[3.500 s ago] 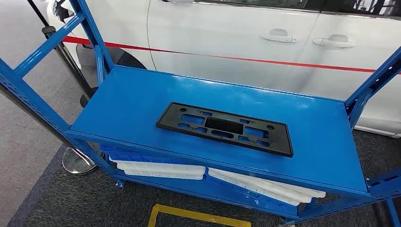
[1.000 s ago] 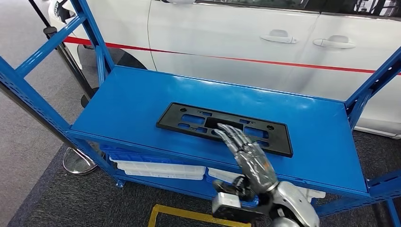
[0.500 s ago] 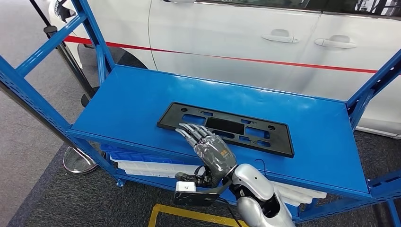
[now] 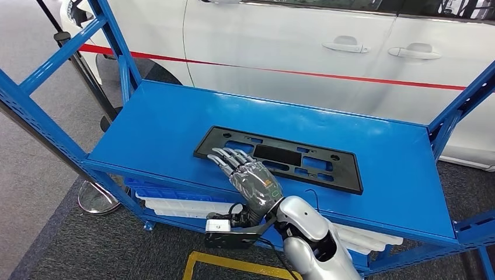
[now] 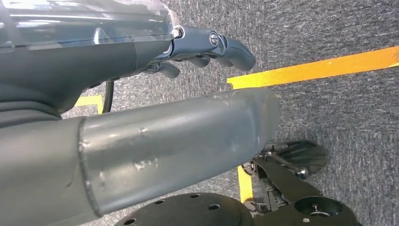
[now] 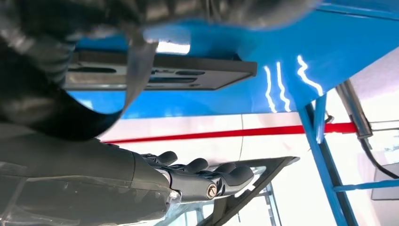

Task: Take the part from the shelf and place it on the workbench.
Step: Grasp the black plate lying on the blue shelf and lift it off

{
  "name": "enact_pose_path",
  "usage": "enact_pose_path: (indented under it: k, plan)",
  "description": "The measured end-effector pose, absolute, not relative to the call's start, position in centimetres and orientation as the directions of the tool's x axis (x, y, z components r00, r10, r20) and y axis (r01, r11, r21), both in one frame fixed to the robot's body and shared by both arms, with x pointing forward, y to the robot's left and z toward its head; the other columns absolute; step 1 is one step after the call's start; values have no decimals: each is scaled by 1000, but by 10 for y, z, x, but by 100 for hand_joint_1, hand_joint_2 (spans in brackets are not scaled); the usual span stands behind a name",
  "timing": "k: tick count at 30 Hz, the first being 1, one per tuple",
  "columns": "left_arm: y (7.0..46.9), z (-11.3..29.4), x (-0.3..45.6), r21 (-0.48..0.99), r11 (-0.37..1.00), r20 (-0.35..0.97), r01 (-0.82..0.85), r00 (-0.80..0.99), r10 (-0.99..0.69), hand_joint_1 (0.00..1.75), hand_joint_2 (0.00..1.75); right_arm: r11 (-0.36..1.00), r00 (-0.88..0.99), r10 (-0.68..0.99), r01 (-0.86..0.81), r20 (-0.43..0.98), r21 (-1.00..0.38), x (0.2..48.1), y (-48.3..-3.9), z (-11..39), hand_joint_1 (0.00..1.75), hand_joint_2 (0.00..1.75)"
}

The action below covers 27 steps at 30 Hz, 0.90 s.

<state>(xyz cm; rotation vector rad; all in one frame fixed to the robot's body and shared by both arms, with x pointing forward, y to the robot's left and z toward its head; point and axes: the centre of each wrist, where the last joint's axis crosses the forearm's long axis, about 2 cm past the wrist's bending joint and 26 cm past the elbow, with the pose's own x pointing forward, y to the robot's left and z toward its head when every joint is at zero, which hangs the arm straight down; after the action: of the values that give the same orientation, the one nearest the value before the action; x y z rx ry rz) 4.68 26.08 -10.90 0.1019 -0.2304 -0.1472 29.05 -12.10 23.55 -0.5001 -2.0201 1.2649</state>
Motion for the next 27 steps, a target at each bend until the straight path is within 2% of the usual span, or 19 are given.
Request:
enact_pose_path:
  k: [16, 23, 27]
  plan:
    - [261, -109, 47, 117, 977, 225, 175, 954, -198, 0, 0, 362, -640, 724, 39, 255, -931, 306, -108, 232, 0, 175]
    - [260, -109, 47, 113, 971, 229, 209, 946, -231, 0, 0, 218, -535, 836, 128, 118, -968, 324, -117, 220, 0, 175]
    - [260, -109, 47, 115, 969, 232, 221, 942, -242, 0, 0, 166, -473, 877, 132, 85, -977, 336, -131, 209, 0, 175]
